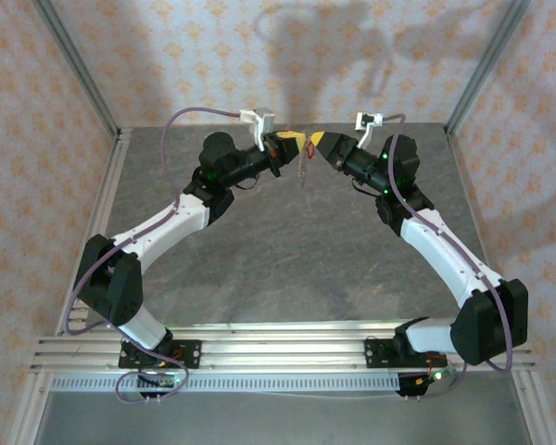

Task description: Put the keys on the keyring

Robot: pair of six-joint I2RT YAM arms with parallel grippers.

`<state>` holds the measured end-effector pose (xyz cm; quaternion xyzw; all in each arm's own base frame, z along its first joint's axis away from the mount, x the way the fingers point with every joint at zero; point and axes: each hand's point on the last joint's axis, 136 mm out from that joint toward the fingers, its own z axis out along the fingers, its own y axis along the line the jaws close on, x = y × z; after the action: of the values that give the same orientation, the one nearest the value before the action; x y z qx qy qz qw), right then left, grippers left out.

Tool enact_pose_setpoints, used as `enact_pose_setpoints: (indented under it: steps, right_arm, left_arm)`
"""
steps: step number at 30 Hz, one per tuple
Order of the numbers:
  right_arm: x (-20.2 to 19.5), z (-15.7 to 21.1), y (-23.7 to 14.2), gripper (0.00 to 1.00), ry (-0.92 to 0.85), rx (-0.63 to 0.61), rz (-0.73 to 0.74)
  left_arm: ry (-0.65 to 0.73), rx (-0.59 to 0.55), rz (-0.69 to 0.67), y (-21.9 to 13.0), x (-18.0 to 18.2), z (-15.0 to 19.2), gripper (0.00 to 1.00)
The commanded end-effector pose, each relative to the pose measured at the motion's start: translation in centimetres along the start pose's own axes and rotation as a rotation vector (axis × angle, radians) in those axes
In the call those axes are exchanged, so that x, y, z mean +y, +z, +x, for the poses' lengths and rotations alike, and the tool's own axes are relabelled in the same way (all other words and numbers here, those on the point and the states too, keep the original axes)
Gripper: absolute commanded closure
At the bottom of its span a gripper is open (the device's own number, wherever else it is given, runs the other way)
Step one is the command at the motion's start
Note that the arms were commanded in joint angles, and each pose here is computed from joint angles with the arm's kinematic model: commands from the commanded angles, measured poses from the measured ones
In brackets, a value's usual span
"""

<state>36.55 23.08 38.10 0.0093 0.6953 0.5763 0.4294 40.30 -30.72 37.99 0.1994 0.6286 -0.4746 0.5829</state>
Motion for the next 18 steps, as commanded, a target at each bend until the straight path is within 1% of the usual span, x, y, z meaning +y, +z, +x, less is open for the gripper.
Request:
enact_pose_setpoints:
  steps: [1, 4, 5, 13, 18]
  right_arm:
    - [0.7, -0.1, -0.2, 0.89, -0.039, -0.003, -0.004]
    - [0.0, 0.1, -0.3, 0.99, -0.039, -0.006, 0.019]
    - [-0.1, 0.1, -0.3, 1.0, -0.039, -0.004, 0.023]
    - [-1.1, 0.4, -0.4, 1.0, -0.027, 0.004, 0.032]
    - [-0.1, 1.1, 0.2, 1.0, -0.014, 0.064, -0.047]
  left_arm:
    - [0.042, -0.089, 0.039, -0.2, -1.4, -3.4, 1.0]
    - [0.044, -0.093, 0.037, -0.3, -1.4, -3.5, 1.0]
    - [0.045, -0.096, 0.037, -0.3, -1.4, -3.6, 1.0]
    - [0.037, -0.123, 0.041, -0.6, -1.5, -4.1, 1.0]
    - [0.031, -0.135, 0.048, -0.6, -1.6, -4.5, 1.0]
